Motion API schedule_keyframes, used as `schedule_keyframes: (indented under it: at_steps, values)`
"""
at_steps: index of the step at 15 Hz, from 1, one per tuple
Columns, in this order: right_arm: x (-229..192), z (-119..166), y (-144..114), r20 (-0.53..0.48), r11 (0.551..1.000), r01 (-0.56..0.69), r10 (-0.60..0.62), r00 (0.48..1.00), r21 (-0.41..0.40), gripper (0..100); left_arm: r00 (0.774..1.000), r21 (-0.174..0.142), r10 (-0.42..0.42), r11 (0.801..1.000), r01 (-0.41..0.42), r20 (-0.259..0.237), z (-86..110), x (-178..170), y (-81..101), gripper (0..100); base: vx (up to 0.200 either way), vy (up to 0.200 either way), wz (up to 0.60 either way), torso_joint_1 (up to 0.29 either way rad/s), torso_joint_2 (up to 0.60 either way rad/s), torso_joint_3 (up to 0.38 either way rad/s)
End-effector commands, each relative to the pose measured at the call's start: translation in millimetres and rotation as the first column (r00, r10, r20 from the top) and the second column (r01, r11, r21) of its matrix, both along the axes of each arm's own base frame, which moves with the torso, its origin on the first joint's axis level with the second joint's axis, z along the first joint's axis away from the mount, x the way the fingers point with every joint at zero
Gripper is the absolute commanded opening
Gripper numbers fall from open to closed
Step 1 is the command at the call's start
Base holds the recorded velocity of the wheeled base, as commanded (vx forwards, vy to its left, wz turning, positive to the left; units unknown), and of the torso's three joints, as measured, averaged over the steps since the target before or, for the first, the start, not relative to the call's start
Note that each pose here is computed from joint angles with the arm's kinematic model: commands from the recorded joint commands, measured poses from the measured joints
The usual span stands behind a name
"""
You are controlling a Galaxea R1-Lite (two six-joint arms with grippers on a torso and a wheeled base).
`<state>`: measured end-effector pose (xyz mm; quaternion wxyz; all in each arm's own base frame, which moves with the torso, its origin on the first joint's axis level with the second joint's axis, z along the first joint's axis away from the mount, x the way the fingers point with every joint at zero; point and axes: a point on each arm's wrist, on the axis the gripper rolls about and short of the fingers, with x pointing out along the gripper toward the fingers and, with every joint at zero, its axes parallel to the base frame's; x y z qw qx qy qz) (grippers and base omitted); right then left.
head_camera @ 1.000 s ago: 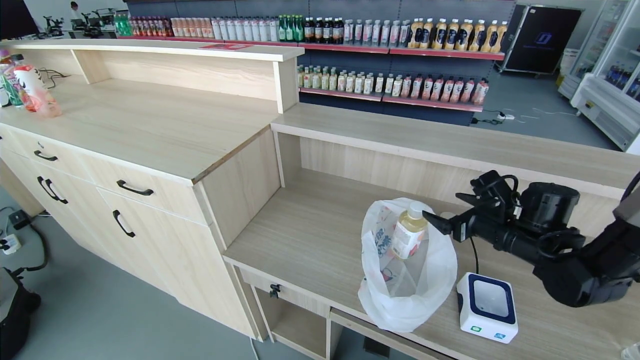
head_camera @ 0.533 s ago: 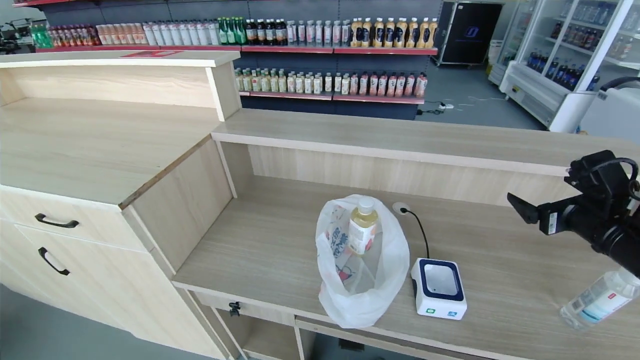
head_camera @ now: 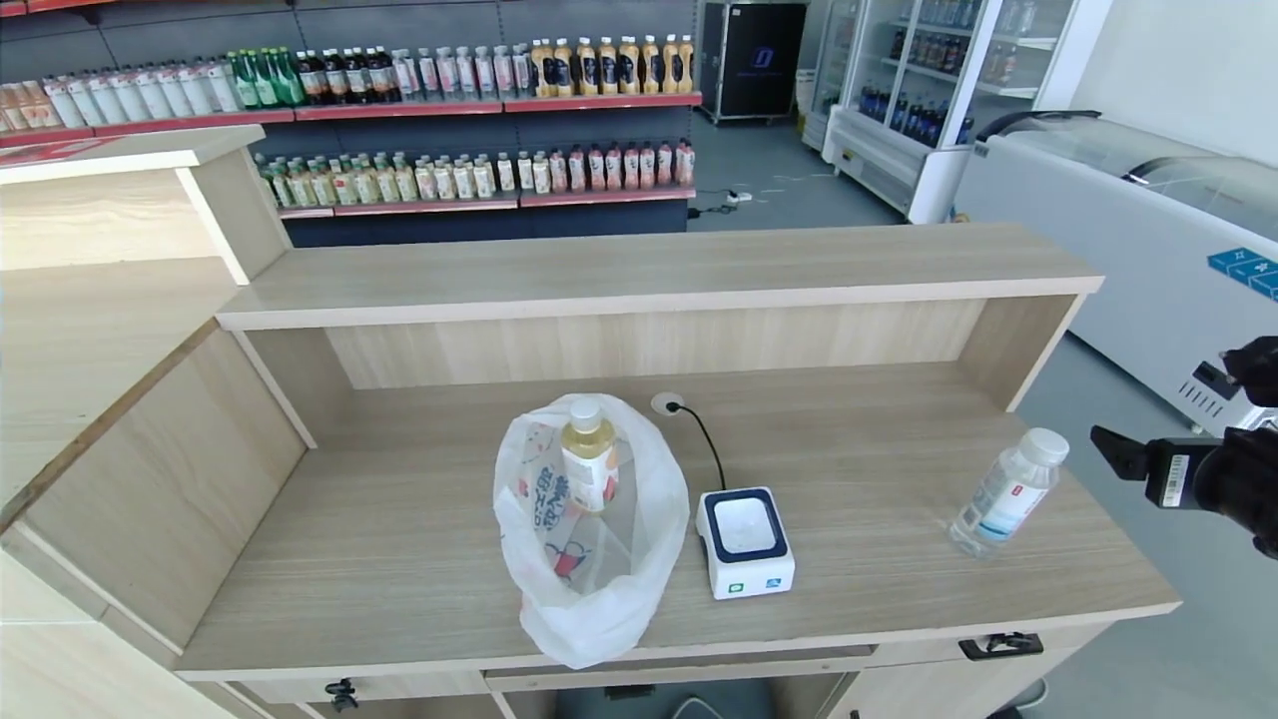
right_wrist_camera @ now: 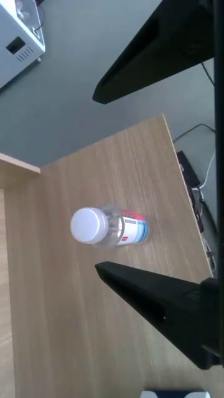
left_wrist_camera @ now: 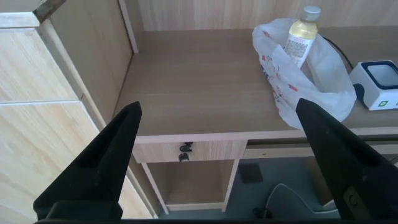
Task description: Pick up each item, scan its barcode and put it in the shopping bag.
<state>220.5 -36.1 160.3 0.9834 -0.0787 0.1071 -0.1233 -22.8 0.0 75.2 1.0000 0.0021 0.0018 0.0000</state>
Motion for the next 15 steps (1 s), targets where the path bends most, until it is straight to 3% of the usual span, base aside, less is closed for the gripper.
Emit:
schedule_keyframes:
  at_steps: [1, 4, 12, 15]
  values:
    - [-1, 3, 0, 0.023, 1.0, -0.008, 0.008, 1.0, 0.013, 100, 1.0, 0.0, 0.0, 1.0, 0.0, 0.001, 0.0, 0, 0.0, 100, 0.0, 0.0, 0.0, 0.0, 0.0, 0.0]
    - [-2, 3, -7, 0.036, 0.998, 0.025, -0.027, 0.999, 0.057, 100, 1.0, 0.0, 0.0, 1.0, 0.0, 0.001, 0.0, 0, 0.0, 100, 0.0, 0.0, 0.0, 0.0, 0.0, 0.0]
    - [-5, -8, -10, 0.053, 0.998, 0.037, -0.04, 0.998, 0.055, 100, 1.0, 0.0, 0.0, 1.0, 0.0, 0.001, 0.0, 0, 0.0, 100, 0.0, 0.0, 0.0, 0.0, 0.0, 0.0]
    - [-11, -20, -8, 0.057, 0.998, 0.036, -0.039, 0.998, 0.048, 100, 1.0, 0.0, 0.0, 1.0, 0.0, 0.001, 0.0, 0, 0.0, 100, -0.2, 0.0, 0.0, 0.007, 0.0, -0.001]
